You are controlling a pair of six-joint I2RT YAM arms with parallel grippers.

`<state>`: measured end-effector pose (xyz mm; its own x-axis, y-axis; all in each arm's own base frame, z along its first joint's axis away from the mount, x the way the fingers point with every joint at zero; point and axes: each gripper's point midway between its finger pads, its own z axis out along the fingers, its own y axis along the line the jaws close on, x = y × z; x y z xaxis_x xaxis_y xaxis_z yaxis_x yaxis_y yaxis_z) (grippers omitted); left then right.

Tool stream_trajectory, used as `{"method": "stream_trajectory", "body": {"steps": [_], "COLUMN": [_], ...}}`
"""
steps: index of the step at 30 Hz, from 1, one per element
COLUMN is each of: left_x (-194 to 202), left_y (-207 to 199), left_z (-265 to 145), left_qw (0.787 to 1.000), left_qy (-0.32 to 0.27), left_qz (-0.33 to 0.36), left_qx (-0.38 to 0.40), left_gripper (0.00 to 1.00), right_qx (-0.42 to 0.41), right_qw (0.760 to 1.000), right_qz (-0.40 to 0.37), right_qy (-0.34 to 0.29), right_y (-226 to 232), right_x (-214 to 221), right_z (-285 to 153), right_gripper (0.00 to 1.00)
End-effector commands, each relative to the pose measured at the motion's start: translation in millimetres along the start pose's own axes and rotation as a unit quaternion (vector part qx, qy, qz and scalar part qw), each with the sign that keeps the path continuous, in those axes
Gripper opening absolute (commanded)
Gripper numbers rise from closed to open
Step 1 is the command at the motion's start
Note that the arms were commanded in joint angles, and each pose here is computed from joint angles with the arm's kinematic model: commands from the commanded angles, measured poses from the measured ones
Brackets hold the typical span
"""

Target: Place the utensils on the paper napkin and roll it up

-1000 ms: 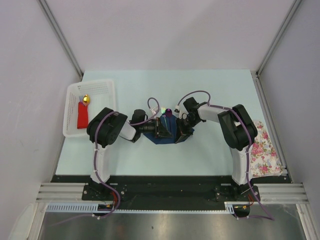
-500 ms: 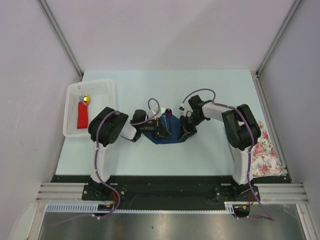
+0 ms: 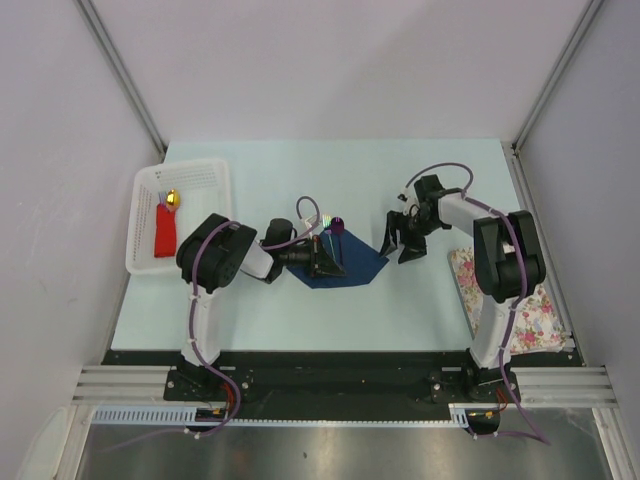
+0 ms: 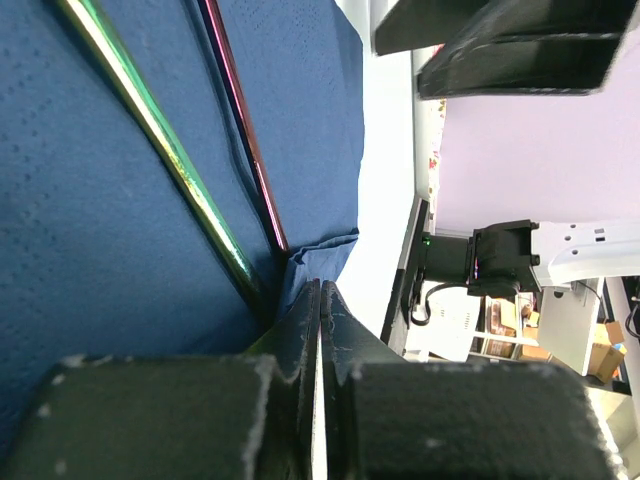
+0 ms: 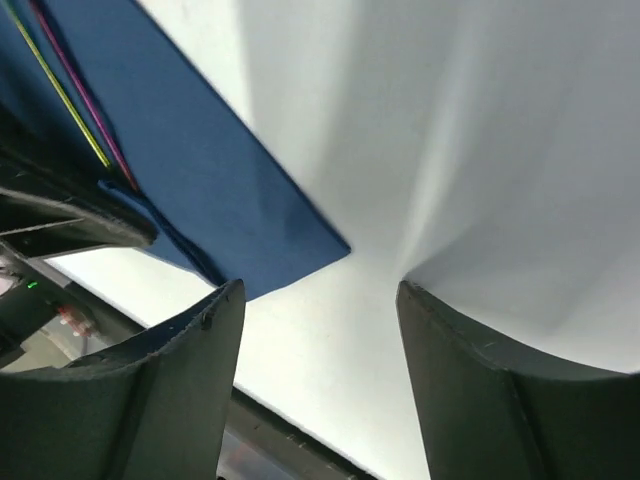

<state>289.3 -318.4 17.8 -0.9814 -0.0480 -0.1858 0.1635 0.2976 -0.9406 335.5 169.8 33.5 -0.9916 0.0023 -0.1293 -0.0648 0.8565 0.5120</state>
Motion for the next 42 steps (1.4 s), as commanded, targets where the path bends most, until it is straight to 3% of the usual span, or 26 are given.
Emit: {"method": "stream_trajectory", "body": {"steps": [1,10,13,19,23,25,27,32,42], "left_x": [-4.7,-3.7,-5.4,-6.1,-6.2,-7.2,-7.1,-6.7,-6.4], "left_y": [10.5,10.1,9.2,8.5,8.4,8.3,7.2,7.4,8.5], "left_z": [2.5,1.7,1.7,1.2,1.5,1.2,1.0,0.2,0.5], "left_qw": [1.000,1.000,1.000,1.000,1.000,1.000,1.000,1.000,1.000], "left_qy": [-0.006,-0.006,-0.007,-0.008,-0.008,-0.010,-0.009,-0.010,-0.011], "left_qz": [0.012,0.013,0.014,0.014,0.013,0.013,0.013,0.012,0.009], "left_qx": [-0.010,-0.010,-0.008,-0.007,-0.005,-0.005,-0.003,-0.003,-0.003], "left_gripper": [0.01,0.01,0.01,0.01,0.01,0.00,0.01,0.00,0.01], "right_qx": [0.006,-0.155,-0.211,-0.296,-0.322,-0.323,-0.324,-0.336,-0.289], "right_qw": [1.000,0.983,0.973,0.950,0.939,0.938,0.937,0.927,0.942], "right_qz": [0.009,0.057,0.053,0.055,0.067,0.069,0.075,0.088,0.074], "right_qy": [0.025,0.075,0.077,0.081,0.097,0.101,0.107,0.140,0.155], "right_y": [-5.5,33.4,54.7,89.2,101.0,103.2,104.1,106.9,97.6], "right_x": [3.3,9.5,5.7,8.0,14.2,17.8,23.5,44.1,66.5], "right_z": [21.1,51.6,45.7,21.1,11.0,8.1,5.3,-1.0,13.5], "right_gripper": [0.68,0.60,0.53,0.54,0.65,0.79,0.85,0.87,0.91]}}
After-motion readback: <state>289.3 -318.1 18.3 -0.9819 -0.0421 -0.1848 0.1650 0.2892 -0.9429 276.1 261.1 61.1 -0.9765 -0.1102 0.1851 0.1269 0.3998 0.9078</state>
